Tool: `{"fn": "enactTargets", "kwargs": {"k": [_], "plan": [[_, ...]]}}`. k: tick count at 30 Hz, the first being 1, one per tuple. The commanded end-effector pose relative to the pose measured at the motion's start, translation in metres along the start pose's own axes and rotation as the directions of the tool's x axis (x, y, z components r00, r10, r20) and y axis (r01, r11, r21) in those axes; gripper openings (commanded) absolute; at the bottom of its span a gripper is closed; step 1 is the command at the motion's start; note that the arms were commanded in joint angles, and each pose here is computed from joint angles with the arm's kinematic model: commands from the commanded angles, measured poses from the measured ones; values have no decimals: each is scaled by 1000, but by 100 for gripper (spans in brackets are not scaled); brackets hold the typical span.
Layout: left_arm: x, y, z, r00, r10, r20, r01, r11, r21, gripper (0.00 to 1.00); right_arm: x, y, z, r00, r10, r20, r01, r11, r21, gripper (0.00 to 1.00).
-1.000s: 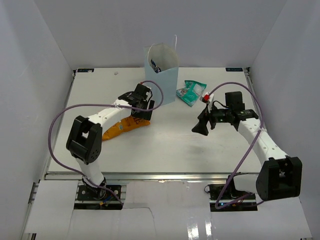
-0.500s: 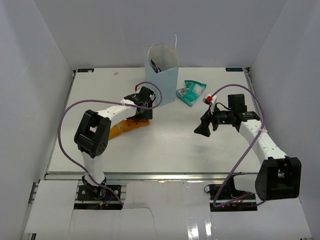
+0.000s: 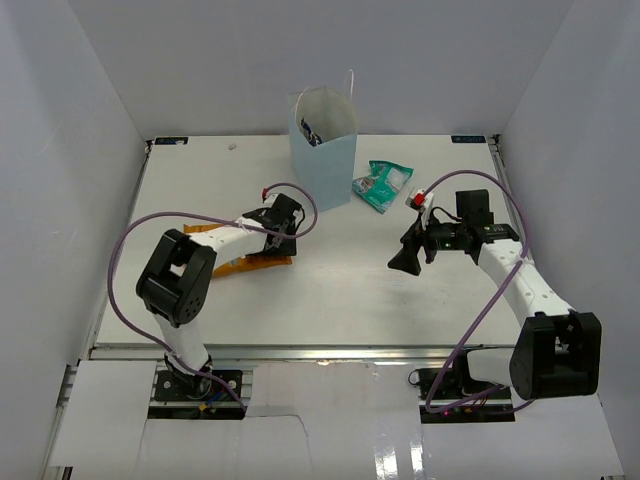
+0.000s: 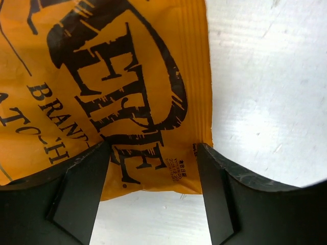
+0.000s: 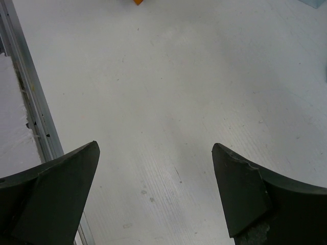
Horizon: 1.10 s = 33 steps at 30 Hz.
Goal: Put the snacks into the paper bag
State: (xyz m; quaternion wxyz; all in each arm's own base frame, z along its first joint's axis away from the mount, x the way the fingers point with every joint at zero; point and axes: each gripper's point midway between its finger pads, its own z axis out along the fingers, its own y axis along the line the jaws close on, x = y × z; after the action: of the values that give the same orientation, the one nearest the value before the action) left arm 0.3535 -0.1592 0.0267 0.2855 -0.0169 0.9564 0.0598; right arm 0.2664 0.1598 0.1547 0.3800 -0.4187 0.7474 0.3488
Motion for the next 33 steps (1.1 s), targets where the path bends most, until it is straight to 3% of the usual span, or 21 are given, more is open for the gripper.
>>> {"fn": "enactTargets", "kwargs": {"k": [1, 9, 18, 22, 26, 30, 33], "plan": [[26, 6, -14, 998, 28, -56, -25, 999, 43, 79, -4, 5, -3, 999, -15, 31, 15, 1000, -12, 97], [39, -2, -45, 999, 10, -32, -2, 976, 216, 80, -8, 11, -6, 999, -8, 44, 8, 1000, -8, 98], [-26, -7, -116, 983, -61, 172, -2, 938, 345, 98, 1, 18, -8, 999, 1, 36, -1, 1000, -7, 98], [-42, -13, -133, 975, -87, 205, 1, 922, 388, 98, -1, 18, -9, 999, 2, 36, -1, 1000, -4, 98], [-45, -14, -123, 977, -64, 202, -9, 939, 343, 98, -2, 16, -10, 999, 5, 35, -6, 1000, 4, 98], [-55, -22, -123, 965, -3, 261, -61, 970, 237, 98, 0, 16, -10, 1000, 6, 29, -6, 1000, 16, 97], [-49, -23, -108, 970, 17, 244, -54, 988, 145, 98, 1, 15, -10, 1000, 13, 25, -14, 1000, 21, 97]]}}
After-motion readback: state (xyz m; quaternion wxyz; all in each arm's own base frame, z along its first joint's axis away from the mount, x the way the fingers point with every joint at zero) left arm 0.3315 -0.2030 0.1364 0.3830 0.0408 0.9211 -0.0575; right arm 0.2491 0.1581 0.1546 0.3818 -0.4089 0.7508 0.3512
